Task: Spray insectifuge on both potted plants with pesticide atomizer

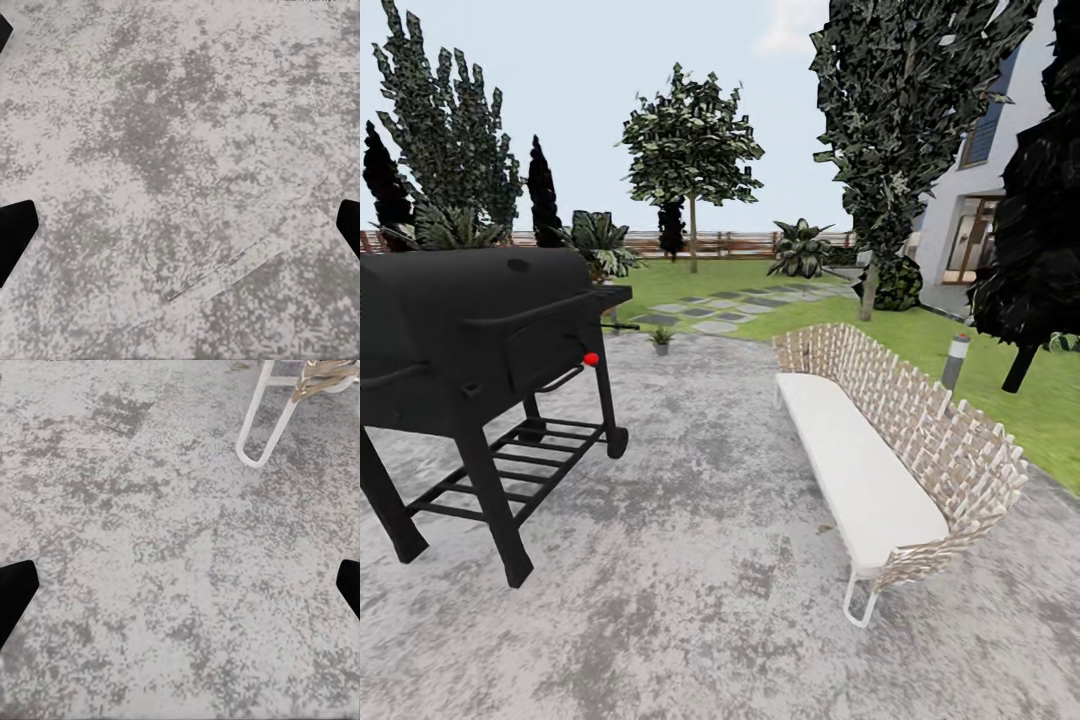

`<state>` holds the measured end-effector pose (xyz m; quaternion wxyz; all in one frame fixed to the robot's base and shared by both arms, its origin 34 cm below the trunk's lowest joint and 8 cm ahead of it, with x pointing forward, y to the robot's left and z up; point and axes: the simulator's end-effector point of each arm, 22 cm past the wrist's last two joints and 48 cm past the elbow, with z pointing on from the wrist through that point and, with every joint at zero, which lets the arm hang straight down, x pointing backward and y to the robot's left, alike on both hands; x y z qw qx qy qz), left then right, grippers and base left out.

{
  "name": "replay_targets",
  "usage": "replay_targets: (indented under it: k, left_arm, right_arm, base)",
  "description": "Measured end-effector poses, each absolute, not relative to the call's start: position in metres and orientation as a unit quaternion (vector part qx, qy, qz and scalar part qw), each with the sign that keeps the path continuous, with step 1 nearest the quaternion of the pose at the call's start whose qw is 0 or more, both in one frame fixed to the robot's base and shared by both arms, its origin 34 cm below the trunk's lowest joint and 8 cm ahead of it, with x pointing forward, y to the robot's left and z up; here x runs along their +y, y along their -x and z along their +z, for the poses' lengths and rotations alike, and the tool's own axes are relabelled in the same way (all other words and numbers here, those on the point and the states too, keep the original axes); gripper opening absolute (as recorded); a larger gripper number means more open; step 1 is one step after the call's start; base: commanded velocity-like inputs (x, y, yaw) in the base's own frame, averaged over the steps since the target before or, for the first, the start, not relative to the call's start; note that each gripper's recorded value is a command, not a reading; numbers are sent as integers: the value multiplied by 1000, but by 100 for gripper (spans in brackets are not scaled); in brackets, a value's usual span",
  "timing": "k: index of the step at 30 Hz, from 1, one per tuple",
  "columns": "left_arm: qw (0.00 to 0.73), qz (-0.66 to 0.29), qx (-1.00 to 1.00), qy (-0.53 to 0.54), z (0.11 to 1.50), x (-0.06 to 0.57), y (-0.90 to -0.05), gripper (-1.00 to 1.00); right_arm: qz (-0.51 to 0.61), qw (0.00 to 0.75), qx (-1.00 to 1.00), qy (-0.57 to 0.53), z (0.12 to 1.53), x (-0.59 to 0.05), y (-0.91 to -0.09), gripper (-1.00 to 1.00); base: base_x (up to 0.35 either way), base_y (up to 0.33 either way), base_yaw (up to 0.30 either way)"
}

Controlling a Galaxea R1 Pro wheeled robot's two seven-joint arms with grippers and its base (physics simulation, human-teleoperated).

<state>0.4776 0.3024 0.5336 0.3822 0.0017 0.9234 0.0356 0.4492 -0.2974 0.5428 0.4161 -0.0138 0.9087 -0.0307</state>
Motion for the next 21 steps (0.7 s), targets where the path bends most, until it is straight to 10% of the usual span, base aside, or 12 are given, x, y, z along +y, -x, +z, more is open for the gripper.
replay_targets:
  k: [21]
  left_arm:
    - [383, 36, 923, -2, 513, 302, -477, 100]
  right_arm:
    - [-31, 416, 909, 14, 522, -298, -448, 100]
  base:
    - [4, 22, -4]
